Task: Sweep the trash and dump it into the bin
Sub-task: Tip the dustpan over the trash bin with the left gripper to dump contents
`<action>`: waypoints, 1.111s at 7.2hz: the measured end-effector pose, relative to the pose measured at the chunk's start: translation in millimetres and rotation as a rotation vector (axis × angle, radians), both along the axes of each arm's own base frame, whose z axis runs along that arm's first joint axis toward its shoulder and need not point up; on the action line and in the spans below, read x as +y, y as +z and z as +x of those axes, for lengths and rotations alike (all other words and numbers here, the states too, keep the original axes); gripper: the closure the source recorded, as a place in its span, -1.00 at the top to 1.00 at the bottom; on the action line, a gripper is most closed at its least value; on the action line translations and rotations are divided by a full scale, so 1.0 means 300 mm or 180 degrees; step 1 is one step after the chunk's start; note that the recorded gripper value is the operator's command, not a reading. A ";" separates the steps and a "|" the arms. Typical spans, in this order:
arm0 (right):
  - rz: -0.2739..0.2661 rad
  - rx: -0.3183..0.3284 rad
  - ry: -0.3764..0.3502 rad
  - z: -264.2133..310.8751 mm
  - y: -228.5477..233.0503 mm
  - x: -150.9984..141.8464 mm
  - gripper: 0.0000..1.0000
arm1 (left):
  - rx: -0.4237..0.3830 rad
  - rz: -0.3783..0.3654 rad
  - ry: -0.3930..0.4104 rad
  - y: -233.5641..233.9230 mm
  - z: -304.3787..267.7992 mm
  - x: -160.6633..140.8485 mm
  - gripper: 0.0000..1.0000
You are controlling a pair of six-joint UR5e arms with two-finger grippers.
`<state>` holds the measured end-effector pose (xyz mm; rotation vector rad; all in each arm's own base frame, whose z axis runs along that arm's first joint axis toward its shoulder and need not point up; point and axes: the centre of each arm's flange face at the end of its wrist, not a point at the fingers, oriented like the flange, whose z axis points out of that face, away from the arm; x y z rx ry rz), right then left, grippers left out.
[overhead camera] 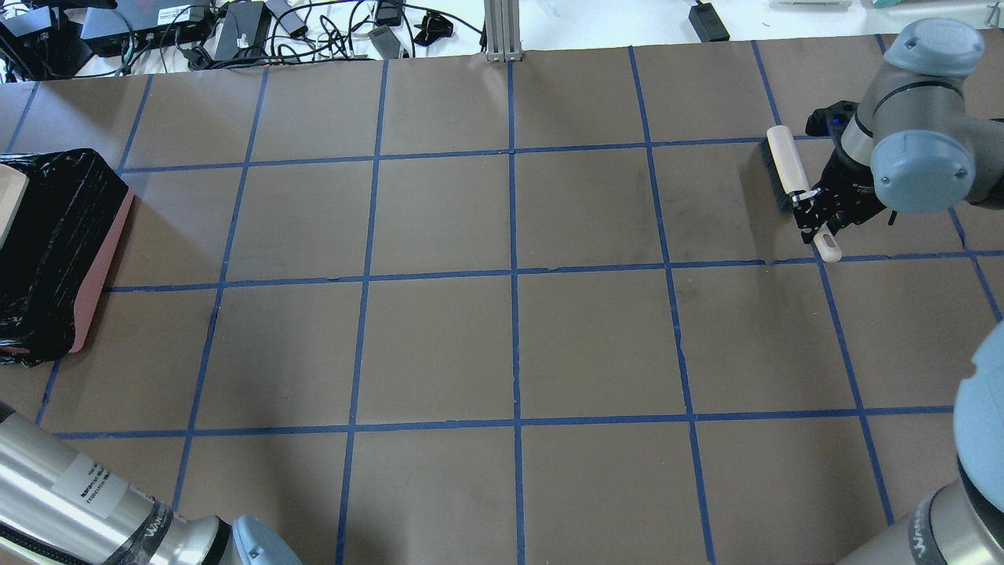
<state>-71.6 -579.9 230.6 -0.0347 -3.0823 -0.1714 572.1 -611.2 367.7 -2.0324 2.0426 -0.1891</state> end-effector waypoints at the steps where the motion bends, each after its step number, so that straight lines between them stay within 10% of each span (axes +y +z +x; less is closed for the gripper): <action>1: -0.0008 0.0006 -0.0030 0.001 -0.009 0.005 -1.00 | -0.0112 -0.0004 0.0028 0.016 0.015 -0.002 -1.00; 3: -0.0014 0.0007 -0.0047 0.002 -0.016 0.007 -0.23 | -0.0407 0.0030 0.0066 0.022 0.021 -0.012 -1.00; 8: -0.0100 0.0032 -0.0039 -0.001 -0.009 -0.003 0.88 | -0.1114 0.0304 0.0003 0.071 -0.170 -0.111 -1.00</action>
